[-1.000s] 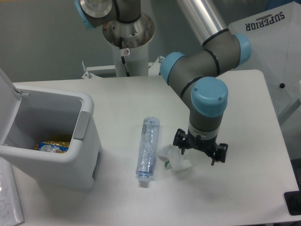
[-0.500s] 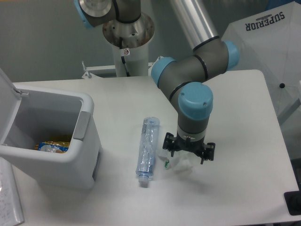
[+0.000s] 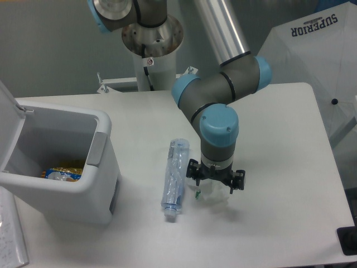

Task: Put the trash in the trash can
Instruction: 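Lower the open gripper onto the crumpled white plastic piece, then close the gripper on the crumpled white plastic piece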

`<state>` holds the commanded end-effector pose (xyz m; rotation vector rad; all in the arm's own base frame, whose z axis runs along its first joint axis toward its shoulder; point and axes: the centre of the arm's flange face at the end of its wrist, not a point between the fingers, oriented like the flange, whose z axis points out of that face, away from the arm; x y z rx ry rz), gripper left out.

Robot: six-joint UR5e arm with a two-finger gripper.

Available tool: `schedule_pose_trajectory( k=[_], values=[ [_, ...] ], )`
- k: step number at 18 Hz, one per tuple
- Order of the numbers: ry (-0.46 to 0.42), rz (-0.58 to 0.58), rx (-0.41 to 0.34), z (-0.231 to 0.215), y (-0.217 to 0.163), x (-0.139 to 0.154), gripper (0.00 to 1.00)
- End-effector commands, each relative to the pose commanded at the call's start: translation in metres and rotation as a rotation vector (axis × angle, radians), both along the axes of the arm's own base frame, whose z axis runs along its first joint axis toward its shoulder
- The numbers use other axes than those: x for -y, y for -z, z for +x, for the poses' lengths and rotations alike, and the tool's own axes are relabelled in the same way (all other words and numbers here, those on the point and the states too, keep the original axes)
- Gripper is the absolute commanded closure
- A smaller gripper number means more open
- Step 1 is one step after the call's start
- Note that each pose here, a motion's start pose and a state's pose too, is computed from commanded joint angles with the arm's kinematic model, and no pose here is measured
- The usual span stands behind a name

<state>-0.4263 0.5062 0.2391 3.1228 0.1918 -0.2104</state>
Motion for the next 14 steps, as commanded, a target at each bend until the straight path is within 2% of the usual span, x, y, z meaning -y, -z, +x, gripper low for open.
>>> schedule_pose_trajectory(
  k=[2, 5, 8, 9, 14],
  values=[
    [0.009, -0.002, 0.002, 0.003, 0.002, -0.004, 0.38],
    [0.011, -0.006, 0.009, 0.005, 0.007, -0.006, 0.63],
    [0.012, -0.006, 0.009, 0.004, 0.008, -0.006, 0.95],
    [0.012, 0.0, 0.002, 0.002, 0.003, -0.007, 1.0],
    [-0.004, 0.033, 0.011, -0.002, -0.007, -0.006, 1.0]
  ],
)
